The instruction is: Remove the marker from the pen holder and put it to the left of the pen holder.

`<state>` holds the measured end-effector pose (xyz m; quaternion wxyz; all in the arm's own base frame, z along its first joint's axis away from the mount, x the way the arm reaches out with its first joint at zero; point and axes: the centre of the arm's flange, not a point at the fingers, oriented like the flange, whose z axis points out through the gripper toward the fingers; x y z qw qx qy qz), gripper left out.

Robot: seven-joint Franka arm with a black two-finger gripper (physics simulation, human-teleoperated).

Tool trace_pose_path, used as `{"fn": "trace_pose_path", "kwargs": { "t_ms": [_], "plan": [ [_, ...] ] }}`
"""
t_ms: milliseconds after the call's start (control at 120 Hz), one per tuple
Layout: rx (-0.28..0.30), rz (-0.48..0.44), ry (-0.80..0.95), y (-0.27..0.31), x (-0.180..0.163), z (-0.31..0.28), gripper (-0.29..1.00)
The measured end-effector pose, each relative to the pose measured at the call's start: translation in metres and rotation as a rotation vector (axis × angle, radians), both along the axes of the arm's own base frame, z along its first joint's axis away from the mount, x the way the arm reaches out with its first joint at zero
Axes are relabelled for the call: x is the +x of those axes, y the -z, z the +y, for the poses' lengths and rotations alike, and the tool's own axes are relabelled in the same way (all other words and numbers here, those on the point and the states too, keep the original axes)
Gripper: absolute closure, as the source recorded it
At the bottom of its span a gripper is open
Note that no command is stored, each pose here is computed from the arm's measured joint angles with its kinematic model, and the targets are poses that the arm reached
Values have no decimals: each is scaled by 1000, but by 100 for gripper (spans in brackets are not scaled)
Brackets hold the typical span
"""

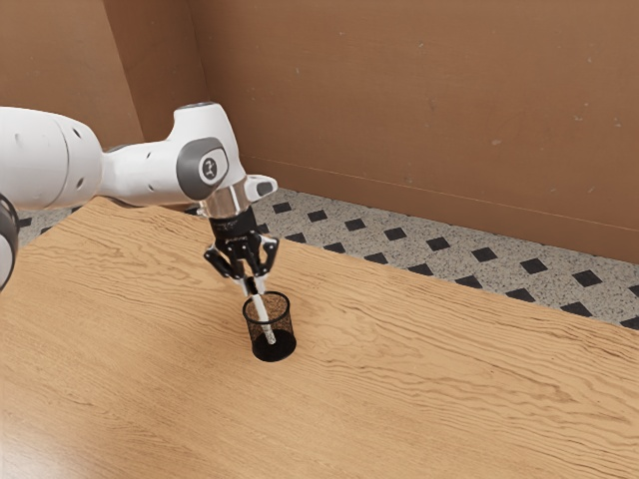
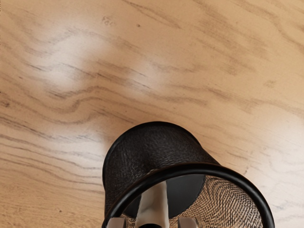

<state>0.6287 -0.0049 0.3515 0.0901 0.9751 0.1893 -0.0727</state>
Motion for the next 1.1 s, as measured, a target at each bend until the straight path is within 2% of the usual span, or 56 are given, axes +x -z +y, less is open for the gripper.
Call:
{"fn": "trace_pose_path", "kwargs": {
  "t_ms": [300,433,600,700,867,933,1000,1100],
  "plan": [
    [8,-15,0,-15,-3,-2,75],
    [21,-53,35,-67,-24,-13,77],
    [46,-126,43,-163,-64,1,78],
    [79,-106,19,-174,-74,26,79],
    [104,73,-78,-115,-88,86,79],
    [108,186,-115,-106,-104,113,79],
    [118,369,-153,-72,-119,146,79],
    [92,644,-164,-28,-137,167,78]
  ]
}}
